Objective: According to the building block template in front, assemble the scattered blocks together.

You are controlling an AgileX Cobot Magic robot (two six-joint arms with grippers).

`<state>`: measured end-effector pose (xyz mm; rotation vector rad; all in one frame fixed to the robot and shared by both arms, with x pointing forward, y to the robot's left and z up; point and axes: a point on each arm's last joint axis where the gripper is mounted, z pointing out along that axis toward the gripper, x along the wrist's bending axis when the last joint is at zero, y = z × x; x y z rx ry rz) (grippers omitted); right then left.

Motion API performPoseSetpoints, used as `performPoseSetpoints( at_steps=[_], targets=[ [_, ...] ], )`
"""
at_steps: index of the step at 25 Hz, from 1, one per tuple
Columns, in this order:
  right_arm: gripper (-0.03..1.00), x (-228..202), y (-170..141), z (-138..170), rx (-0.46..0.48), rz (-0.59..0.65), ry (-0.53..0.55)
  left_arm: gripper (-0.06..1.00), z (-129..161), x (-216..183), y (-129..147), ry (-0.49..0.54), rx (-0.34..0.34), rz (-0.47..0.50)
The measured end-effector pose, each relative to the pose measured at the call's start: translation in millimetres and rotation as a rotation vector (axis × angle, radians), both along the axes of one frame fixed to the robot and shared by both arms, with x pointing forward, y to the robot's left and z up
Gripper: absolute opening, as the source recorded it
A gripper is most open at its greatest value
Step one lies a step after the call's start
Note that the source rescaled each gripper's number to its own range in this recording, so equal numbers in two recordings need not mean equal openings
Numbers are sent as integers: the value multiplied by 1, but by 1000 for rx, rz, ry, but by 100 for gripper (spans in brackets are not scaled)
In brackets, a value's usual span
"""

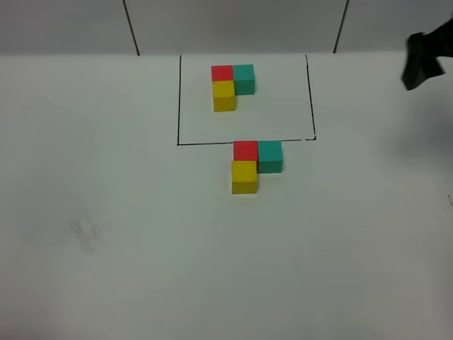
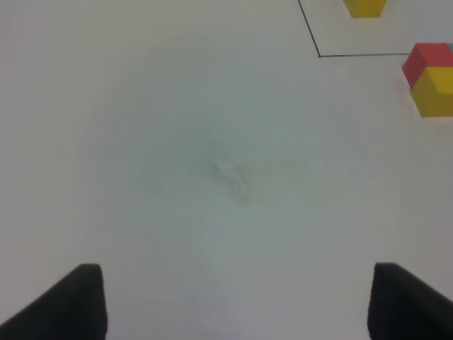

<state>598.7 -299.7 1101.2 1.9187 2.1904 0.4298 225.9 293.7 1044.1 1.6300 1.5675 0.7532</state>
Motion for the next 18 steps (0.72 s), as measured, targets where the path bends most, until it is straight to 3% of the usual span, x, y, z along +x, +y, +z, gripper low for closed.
performPoseSetpoints(
  at_steps=[7,11,18],
  targets=[
    [100,-100,-58,3,-26,-254,-19,77,0,0,0,0,0,0],
    [100,-152,-50,2,-41,-282,-55,77,0,0,0,0,0,0],
    [100,-223,-17,-7,-48,-182,-174,77,0,0,0,0,0,0]
  ],
)
